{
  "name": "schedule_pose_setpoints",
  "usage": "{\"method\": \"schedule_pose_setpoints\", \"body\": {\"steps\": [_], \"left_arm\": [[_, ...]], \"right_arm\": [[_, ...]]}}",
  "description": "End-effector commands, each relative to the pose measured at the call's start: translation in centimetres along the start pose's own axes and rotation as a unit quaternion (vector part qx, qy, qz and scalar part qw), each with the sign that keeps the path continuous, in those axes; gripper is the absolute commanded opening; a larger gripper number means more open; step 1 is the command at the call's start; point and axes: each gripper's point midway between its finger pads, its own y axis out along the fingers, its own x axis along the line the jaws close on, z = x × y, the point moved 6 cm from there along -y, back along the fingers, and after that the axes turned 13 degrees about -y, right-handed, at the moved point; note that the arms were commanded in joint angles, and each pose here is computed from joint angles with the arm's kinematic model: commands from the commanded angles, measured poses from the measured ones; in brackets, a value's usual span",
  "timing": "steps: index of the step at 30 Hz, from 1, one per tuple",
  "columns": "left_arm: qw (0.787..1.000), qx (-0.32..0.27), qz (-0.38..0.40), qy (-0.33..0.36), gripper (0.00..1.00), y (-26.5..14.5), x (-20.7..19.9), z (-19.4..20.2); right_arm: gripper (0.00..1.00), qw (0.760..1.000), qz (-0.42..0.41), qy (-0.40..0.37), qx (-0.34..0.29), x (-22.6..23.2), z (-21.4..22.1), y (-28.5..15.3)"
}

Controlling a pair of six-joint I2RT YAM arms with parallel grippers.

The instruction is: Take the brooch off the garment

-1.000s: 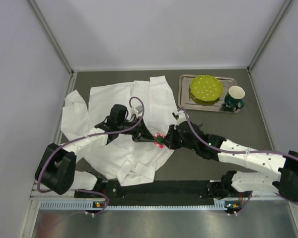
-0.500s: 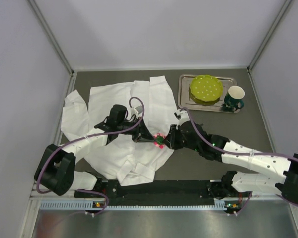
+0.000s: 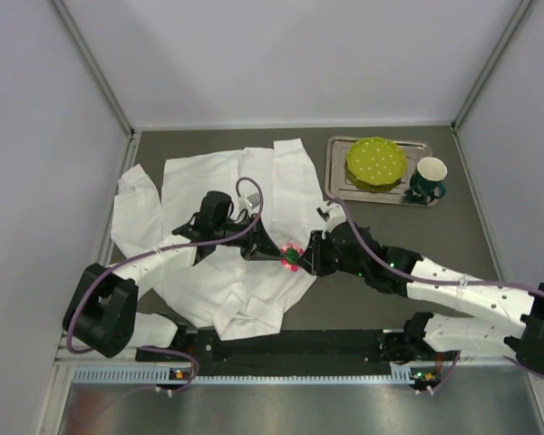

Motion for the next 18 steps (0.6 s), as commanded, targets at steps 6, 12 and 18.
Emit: {"method": "schedule_pose_setpoints", "body": {"steps": [6,12,18], "left_arm": [[0.999,0.003,0.023,0.027,0.0,-0.3,-1.1,0.0],[0.999,0.007,0.025,0.026,0.0,-0.3,-1.1,0.1],[0.999,0.009,0.029,0.029,0.0,-0.4,-1.2,0.3]], "right_arm": [[0.16,0.999,-0.025,-0.02,0.002,1.1,-0.3,0.4],[0.19,0.999,-0.024,-0.025,0.001,1.2,-0.4,0.5],[0.09,0.999,-0.024,-0.024,-0.002,1.4,-0.7,1.0]]}}
